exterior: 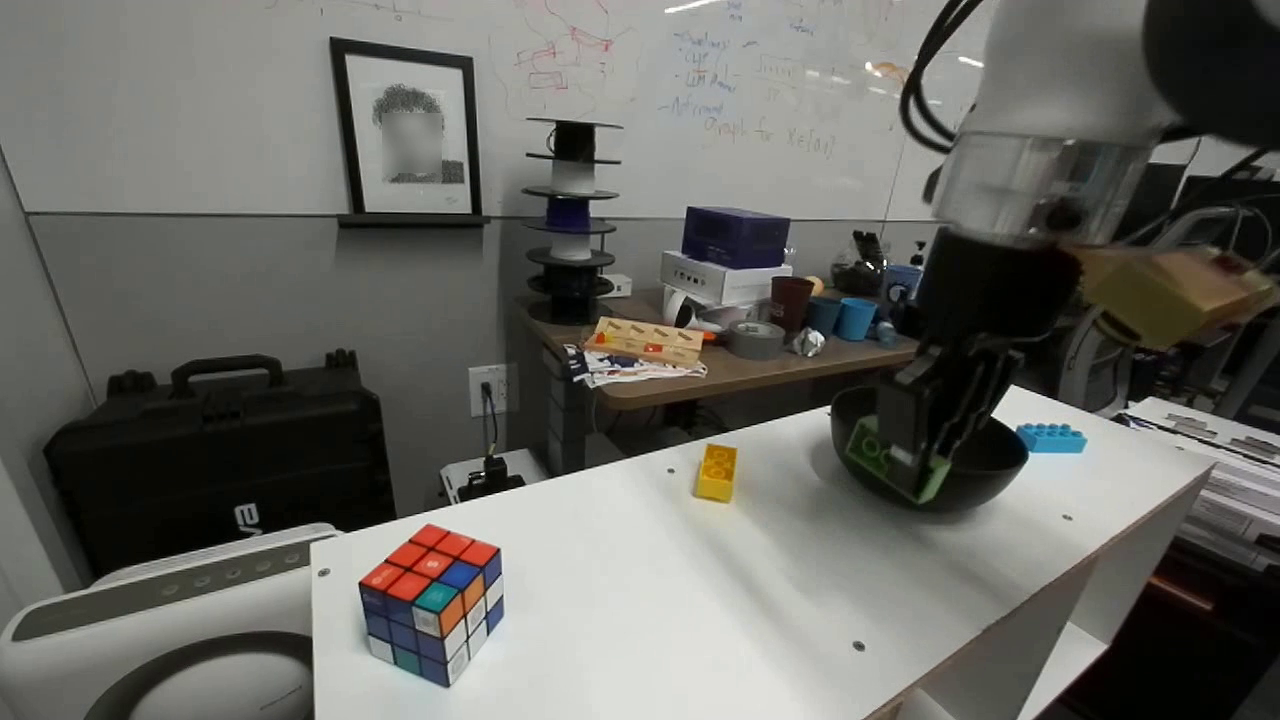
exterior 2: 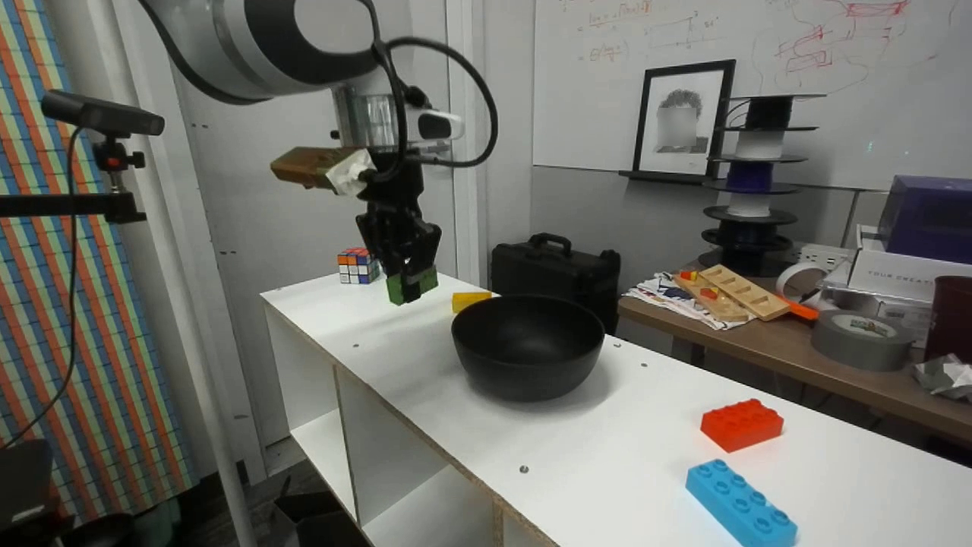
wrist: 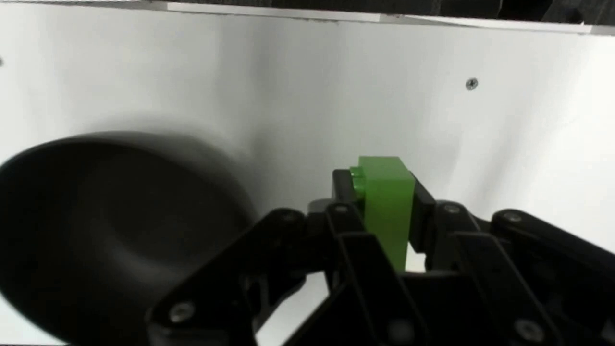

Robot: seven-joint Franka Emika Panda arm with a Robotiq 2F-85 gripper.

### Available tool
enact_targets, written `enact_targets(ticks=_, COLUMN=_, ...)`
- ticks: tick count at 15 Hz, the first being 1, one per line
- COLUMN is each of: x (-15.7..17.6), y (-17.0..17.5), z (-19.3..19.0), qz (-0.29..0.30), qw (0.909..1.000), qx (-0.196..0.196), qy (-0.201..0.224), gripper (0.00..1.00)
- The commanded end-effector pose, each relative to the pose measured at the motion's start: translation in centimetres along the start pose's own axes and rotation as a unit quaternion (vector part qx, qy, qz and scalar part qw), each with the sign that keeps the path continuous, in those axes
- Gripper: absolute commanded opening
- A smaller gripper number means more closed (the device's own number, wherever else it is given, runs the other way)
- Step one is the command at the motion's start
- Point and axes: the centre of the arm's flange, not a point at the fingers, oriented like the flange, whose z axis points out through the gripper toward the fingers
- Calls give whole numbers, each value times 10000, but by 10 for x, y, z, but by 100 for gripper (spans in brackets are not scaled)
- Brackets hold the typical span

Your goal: Put the blocks on the counter in the bowl

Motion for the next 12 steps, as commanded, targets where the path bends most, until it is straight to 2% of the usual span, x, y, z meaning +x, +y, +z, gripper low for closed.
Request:
enact_targets(ticks=1, x=-12, y=60, z=-49, qz=615, qw=9962, qx=280, qy=545, gripper=7)
enact_targets(ticks=3, x=-2, y=91, z=-46, qz=894, qw=9932, qx=356, qy=661, gripper=7)
enact_targets(ticks=6, x=8, y=120, z=-28, qz=1152, qw=9911, qx=304, qy=594, gripper=7)
enact_targets(ticks=12, x=19, y=100, z=24, qz=866, qw=9956, qx=141, qy=325, gripper=7)
